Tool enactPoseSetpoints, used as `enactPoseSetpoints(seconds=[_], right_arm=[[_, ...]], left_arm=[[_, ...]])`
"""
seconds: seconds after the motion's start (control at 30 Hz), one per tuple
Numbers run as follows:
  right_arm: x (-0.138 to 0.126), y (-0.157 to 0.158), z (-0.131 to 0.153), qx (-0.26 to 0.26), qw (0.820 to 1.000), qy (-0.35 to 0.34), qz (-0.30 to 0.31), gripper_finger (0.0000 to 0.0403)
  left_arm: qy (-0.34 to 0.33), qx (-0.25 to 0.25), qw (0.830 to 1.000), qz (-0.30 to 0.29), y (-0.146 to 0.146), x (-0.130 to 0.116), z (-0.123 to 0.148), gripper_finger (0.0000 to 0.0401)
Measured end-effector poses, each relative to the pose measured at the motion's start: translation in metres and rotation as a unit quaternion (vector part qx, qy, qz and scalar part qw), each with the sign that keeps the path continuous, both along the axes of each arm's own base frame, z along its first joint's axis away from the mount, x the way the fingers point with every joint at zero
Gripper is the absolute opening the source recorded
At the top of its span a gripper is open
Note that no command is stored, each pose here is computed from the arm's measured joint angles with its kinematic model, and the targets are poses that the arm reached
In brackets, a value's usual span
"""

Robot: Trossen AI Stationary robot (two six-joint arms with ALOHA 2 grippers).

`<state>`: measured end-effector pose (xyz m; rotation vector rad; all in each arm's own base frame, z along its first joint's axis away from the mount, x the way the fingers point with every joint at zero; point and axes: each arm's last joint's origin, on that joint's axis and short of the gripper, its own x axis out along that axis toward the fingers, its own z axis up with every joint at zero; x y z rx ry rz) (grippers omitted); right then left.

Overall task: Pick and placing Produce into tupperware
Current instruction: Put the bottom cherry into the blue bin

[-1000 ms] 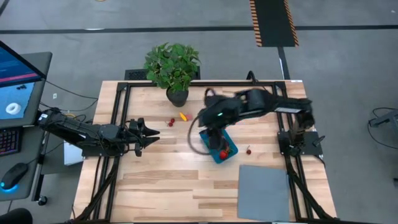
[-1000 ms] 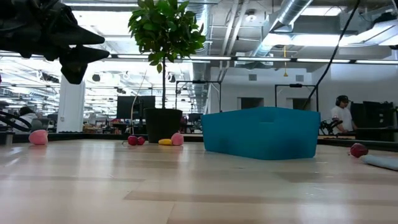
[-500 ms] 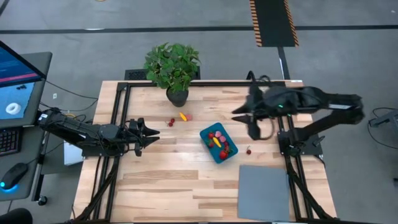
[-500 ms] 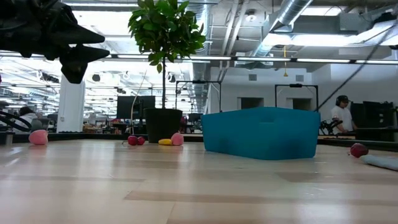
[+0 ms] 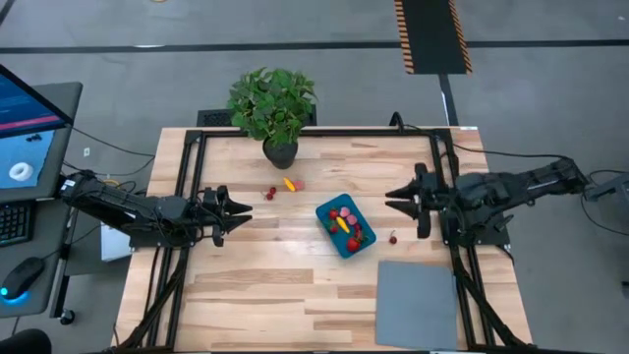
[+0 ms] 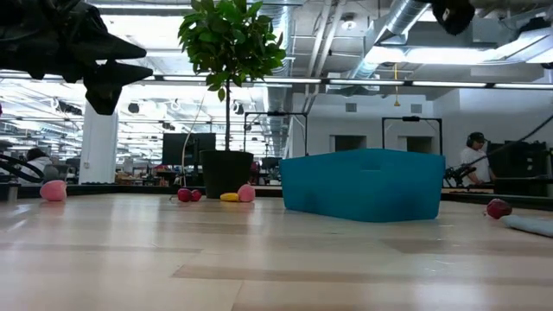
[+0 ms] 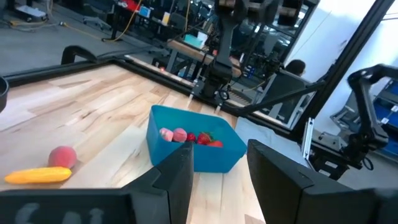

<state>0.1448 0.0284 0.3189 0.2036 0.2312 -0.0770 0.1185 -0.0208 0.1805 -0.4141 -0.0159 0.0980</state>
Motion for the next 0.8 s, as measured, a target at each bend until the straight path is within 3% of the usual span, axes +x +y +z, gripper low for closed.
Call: enactPoseSetpoints(seconds=[0.13,0.3,0.6,0.8], right_arm=[[-0.008,0.002,-0.034,-0.008,0.998,-0.055,-0.01,0.0128],[-0.012,0.001,-0.072,-0.006,0.997,-0.074,-0.021,0.0127],[-0.015,0.001,-0.104,-0.007,0.994,-0.104,-0.017,0.0127],[-0.021,0.001,-0.125,-0.009,0.991,-0.133,-0.01,0.0122]], left_arm=[[-0.006,0.001,1.0,0.006,0.0,0.0,0.001,0.0141],[-0.016,0.002,1.0,0.018,0.001,0.0,0.003,0.0141],[-0.008,0.03,0.997,0.076,0.005,-0.001,0.003,0.0141],[-0.008,0.027,0.998,0.062,0.008,0.001,0.006,0.0141]])
